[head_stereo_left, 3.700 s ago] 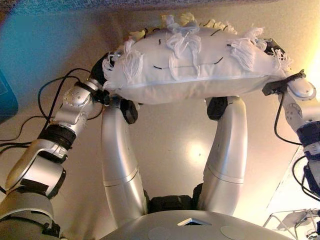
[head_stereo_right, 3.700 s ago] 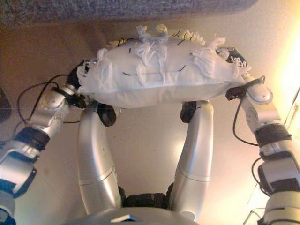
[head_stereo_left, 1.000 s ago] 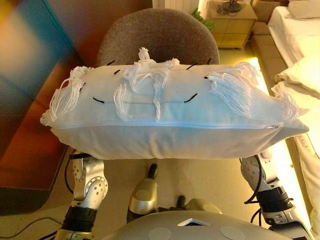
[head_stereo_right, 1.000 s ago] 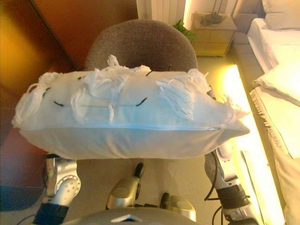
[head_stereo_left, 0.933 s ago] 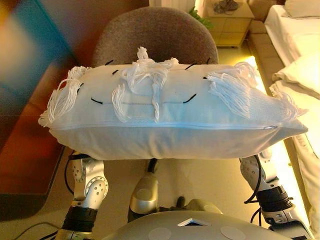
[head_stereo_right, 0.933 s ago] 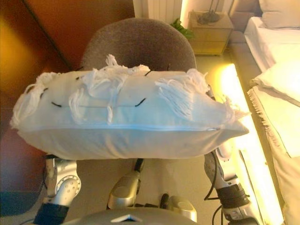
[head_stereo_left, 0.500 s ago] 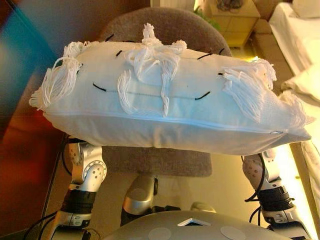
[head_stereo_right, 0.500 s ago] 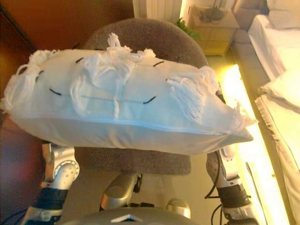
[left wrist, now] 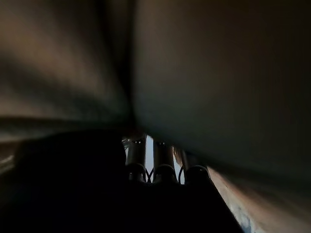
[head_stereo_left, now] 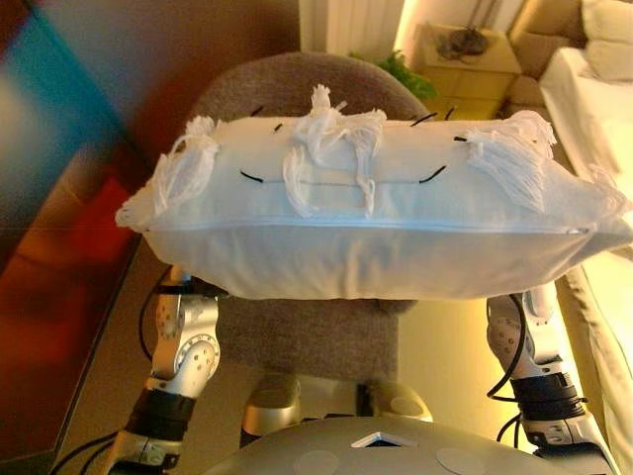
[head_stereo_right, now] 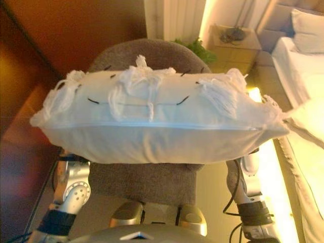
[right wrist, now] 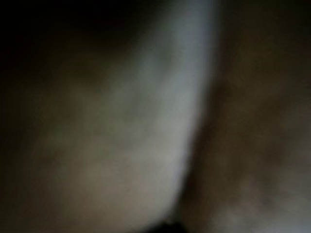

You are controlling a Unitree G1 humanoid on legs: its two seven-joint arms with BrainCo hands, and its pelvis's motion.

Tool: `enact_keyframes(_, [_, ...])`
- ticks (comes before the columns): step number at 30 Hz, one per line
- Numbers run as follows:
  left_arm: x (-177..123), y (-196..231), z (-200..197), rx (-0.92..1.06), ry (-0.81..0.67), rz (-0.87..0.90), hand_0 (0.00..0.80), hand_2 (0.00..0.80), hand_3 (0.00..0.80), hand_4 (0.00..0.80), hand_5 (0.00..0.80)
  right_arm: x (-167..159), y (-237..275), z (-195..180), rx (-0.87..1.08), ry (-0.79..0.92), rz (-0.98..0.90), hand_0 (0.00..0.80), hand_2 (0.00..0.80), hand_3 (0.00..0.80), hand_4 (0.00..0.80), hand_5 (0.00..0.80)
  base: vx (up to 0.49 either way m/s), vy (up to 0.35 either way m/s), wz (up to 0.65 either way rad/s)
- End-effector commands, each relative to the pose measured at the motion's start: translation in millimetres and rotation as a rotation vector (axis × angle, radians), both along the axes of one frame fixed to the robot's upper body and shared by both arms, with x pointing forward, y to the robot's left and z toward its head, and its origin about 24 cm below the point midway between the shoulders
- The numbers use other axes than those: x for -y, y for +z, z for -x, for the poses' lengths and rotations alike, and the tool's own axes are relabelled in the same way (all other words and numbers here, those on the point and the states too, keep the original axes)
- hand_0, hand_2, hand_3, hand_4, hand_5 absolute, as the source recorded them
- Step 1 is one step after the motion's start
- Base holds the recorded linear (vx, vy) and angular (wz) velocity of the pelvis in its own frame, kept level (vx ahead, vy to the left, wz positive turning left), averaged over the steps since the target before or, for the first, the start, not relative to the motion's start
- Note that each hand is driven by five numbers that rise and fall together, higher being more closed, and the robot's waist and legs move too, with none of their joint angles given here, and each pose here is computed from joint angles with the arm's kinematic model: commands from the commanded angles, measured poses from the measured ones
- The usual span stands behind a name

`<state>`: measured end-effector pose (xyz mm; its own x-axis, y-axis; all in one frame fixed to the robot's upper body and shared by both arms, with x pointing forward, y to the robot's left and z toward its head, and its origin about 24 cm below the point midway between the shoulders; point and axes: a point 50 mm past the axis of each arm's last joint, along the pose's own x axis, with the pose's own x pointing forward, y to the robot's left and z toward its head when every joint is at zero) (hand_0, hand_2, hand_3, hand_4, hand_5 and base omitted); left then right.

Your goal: Pick up the cushion and take it to the sofa

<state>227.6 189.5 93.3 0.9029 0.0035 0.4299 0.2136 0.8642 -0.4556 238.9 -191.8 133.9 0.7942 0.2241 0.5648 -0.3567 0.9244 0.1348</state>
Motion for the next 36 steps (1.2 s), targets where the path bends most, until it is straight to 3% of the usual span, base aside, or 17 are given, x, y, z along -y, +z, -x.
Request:
enact_keyframes(1, [18, 23, -5, 0.102, -0.033, -0.111, 0.8, 0.8, 0.8, 0.8, 0.8, -33, 13, -5, 0.065, 0.13, 0.001, 0.8, 0.8, 0.8, 0.8, 0.8, 0.143, -0.073, 0.09])
enact_keyframes(12, [33, 5, -19, -0.033, -0.008, -0.13, 0.8, 0.8, 0.8, 0.8, 0.8, -42, -18, -34, -0.153, 0.109, 0.045, 0.8, 0.8, 0.8, 0.8, 0.8, 0.079, 0.01, 0.15])
enact_keyframes(21, [38, -19, -37, -0.193, 0.026, -0.271, 0.8, 0.8, 0.8, 0.8, 0.8, -53, -59, -41, -0.376, 0.066, 0.016, 0.8, 0.8, 0.8, 0.8, 0.8, 0.073, 0.063, 0.01])
enact_keyframes(36, [80, -73, -89, -0.615, 0.063, -0.462, 0.8, 0.8, 0.8, 0.8, 0.8, -81, -99, -77, -0.731, -0.086, -0.053, 0.8, 0.8, 0.8, 0.8, 0.8, 0.079, 0.027, -0.01])
